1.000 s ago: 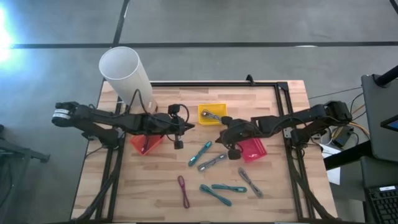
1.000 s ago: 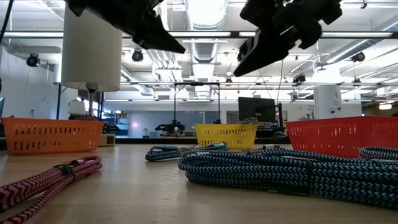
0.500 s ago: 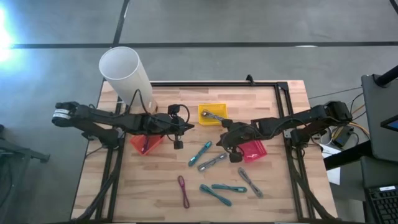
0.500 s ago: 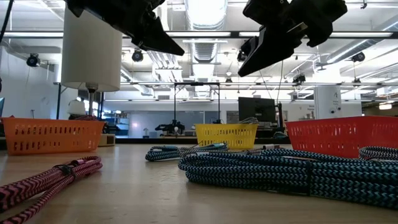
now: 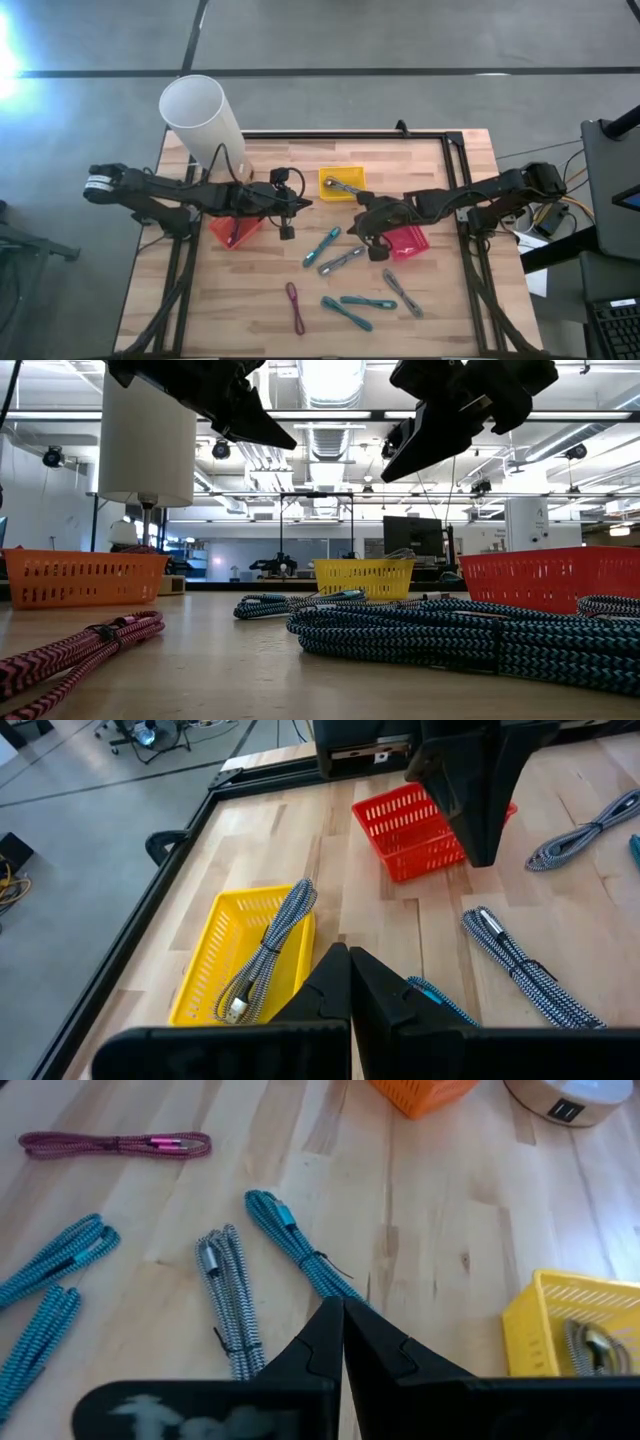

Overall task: Pick & Place USB Port
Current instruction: Put the top white patterned charger cable into the yellow bin

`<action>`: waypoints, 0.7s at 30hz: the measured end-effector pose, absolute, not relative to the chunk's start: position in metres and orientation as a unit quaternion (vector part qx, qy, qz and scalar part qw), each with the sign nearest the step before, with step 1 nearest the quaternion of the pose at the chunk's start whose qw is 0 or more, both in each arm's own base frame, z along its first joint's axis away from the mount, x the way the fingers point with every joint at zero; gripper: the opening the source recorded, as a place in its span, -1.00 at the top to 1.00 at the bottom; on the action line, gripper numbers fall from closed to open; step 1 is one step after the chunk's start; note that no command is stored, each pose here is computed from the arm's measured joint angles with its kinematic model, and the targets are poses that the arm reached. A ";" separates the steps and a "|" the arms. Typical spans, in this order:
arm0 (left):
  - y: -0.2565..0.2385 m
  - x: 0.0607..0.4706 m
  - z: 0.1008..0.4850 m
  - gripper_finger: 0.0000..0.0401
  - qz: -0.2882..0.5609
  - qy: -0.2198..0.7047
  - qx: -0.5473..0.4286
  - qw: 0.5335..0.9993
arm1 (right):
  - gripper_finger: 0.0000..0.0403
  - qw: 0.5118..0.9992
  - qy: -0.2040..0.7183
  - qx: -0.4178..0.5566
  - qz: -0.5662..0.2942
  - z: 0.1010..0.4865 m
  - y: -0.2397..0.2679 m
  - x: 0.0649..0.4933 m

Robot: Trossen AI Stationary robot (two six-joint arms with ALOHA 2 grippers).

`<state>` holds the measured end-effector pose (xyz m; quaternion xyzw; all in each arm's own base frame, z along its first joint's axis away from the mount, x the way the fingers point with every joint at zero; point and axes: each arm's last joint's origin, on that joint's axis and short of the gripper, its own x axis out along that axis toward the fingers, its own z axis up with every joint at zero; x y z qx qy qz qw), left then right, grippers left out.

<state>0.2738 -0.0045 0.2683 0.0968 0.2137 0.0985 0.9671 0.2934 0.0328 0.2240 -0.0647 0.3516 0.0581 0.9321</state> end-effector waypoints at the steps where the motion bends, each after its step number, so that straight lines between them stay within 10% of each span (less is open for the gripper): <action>1: -0.005 0.274 0.268 1.00 0.098 0.214 0.097 0.967 | 0.96 0.933 0.352 -0.058 0.056 0.224 0.033 0.293; 9: -0.005 0.274 0.268 1.00 0.098 0.214 0.097 0.967 | 0.96 0.929 0.366 -0.034 -0.040 0.222 0.028 0.290; 21: -0.005 0.274 0.268 1.00 0.098 0.214 0.097 0.967 | 0.67 0.934 0.351 -0.046 0.041 0.223 0.035 0.293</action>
